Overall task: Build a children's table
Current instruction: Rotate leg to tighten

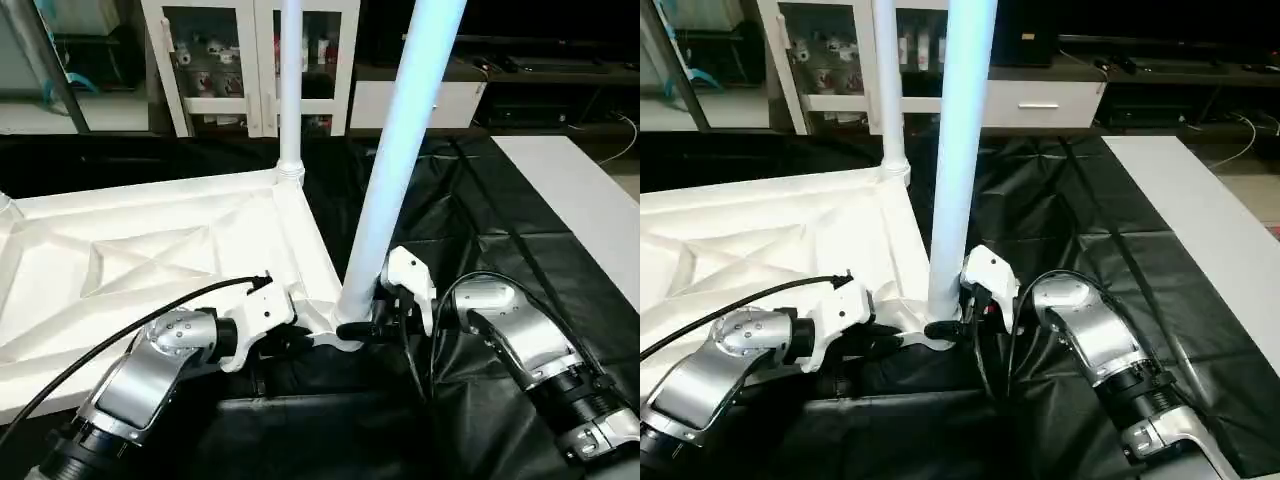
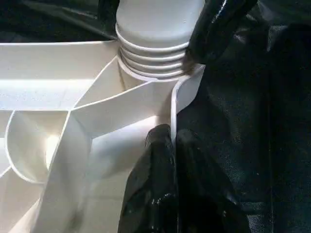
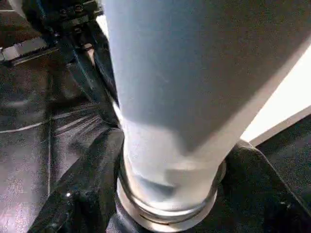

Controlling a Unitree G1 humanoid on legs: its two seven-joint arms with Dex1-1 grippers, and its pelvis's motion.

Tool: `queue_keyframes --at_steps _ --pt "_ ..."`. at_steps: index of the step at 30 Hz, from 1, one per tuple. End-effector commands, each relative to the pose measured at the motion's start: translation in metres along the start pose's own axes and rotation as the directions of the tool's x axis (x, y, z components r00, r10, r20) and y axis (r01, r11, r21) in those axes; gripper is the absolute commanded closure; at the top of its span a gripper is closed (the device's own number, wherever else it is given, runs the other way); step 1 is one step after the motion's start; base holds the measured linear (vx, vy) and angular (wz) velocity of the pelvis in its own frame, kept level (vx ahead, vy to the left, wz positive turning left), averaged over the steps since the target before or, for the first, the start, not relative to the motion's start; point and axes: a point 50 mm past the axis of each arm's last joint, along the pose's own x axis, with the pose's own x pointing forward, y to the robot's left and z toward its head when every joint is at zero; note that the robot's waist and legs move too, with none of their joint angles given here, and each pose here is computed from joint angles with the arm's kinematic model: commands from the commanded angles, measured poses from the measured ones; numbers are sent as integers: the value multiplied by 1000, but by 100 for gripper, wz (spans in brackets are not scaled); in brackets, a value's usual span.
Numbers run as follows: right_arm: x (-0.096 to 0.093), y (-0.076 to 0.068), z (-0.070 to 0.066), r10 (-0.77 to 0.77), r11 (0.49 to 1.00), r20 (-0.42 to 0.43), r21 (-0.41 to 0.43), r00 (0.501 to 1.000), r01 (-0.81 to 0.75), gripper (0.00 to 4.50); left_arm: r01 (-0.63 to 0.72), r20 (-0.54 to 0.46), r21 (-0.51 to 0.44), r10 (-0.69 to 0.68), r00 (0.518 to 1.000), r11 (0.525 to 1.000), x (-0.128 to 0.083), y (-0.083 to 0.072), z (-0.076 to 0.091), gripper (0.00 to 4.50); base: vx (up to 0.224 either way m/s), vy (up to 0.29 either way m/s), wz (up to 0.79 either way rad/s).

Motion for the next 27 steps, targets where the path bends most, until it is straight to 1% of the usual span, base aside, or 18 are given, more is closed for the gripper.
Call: queue_keyframes --at_steps 1,4,8,10,11,13,14,15,16,17,18,19,20,23,24,25,26,27 --pt "-4 -9 -9 -128 991 -26 36 991 129 178 11 -13 -67 -11 1000 998 7 -8 -11 450 0 0 0" --pt "-1 -17 -14 -266 958 -11 105 964 266 178 -23 5 -97 23 1000 995 12 -6 -9 450 0 0 0" --pt "12 -21 -20 -443 875 -23 208 896 437 180 -76 45 -162 84 995 984 28 0 -3 450 0 0 0" --pt "19 -21 -21 -495 839 -35 240 868 488 180 -91 52 -170 101 994 981 34 2 -1 450 0 0 0" --pt "28 -22 -22 -577 769 -69 289 814 570 180 -126 51 -170 136 989 977 44 8 4 450 0 0 0" --pt "29 -22 -23 -581 765 -71 292 811 574 180 -128 51 -170 138 989 977 45 8 5 450 0 0 0" --pt "39 -24 -24 -669 660 -127 354 733 663 180 -176 51 -166 187 981 970 56 15 13 450 0 0 0" --pt "41 -25 -25 -682 637 -139 368 718 677 180 -182 52 -165 193 980 969 58 16 15 450 0 0 0" --pt "44 -25 -26 -716 581 -167 395 677 712 180 -194 55 -160 205 977 968 63 18 19 450 0 0 0" --pt "47 -26 -26 -755 507 -203 421 623 752 180 -207 62 -151 219 974 967 68 20 24 450 0 0 0" --pt "48 -26 -26 -760 497 -208 426 616 756 180 -209 63 -149 220 973 967 68 20 25 450 0 0 0" --pt "53 -26 -26 -777 443 -234 456 584 772 180 -208 72 -145 220 973 967 73 20 30 450 0 0 0" --pt "57 -25 -24 -780 428 -242 466 577 774 180 -209 78 -142 221 972 968 76 20 33 450 0 0 0" --pt "60 -25 -21 -793 413 -235 469 562 780 180 -212 78 -136 223 972 968 79 21 34 450 0 0 0" --pt "62 -25 -15 -790 436 -196 486 581 757 180 -212 78 -134 224 972 968 78 21 34 450 0 0 0" --pt "62 -25 -15 -790 439 -192 487 583 755 180 -212 78 -134 223 972 968 78 21 34 450 0 0 0" --pt "64 -26 -2 -780 498 -105 491 616 715 180 -212 77 -129 223 972 969 77 22 33 450 0 0 0" --pt "64 -25 3 -771 534 -62 481 634 695 180 -213 77 -128 224 972 969 76 23 32 450 0 0 0"
